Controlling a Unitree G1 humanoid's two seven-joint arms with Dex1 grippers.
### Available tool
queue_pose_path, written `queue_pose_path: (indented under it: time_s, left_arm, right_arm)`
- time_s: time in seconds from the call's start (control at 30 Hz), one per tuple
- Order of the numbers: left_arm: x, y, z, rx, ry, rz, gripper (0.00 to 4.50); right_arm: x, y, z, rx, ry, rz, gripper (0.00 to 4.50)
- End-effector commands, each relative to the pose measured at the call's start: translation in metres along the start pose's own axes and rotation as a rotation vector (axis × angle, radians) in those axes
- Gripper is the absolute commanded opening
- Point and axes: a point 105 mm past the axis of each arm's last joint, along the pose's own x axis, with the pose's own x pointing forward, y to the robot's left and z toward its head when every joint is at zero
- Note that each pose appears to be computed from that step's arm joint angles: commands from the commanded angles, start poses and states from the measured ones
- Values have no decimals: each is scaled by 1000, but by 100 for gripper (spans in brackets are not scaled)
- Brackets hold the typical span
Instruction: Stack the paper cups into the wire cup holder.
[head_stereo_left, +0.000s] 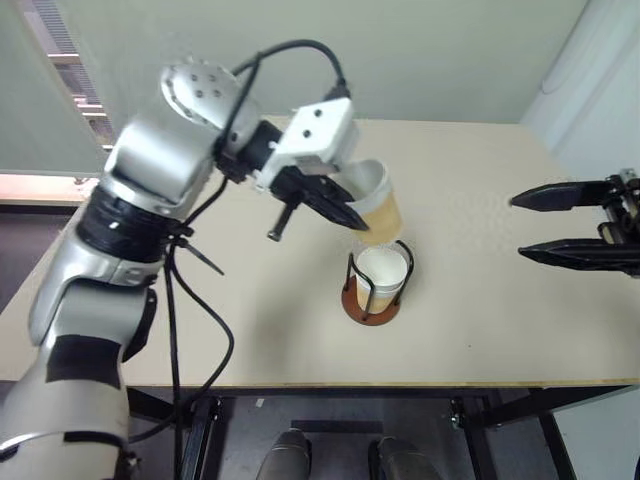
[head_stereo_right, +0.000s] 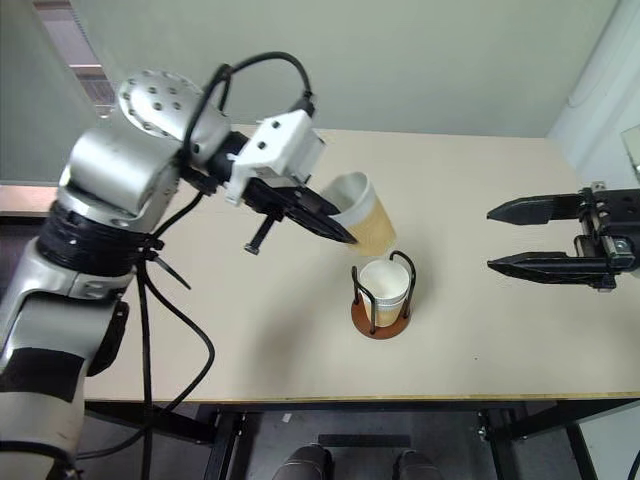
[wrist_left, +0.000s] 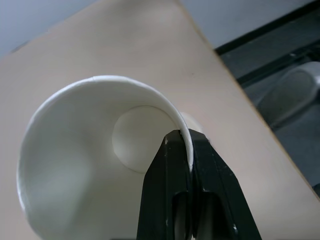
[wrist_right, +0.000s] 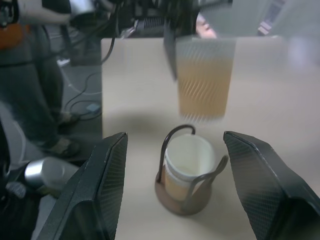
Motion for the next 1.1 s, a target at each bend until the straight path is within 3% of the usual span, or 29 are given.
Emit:
queue_pose_path:
  time_s: [0.03, 0.33, 0.93, 1.03, 1.1]
  left_arm:
    - [10, 4, -1, 71, 31, -57, 2]
    - [38, 6, -14, 99, 64, -133, 2]
    - [44, 0, -16, 135, 109, -173, 2]
    - [44, 1, -11, 141, 103, -175, 63]
    - [42, 2, -8, 145, 97, -173, 129]
  right_arm:
    - [-6, 5, 12, -45, -9, -49, 316]
    - [-9, 7, 10, -32, 3, -95, 316]
    - [-6, 0, 4, -35, 17, -95, 316]
    - [-6, 1, 3, -28, 29, -87, 316]
    - [-6, 1, 3, -24, 35, -79, 316]
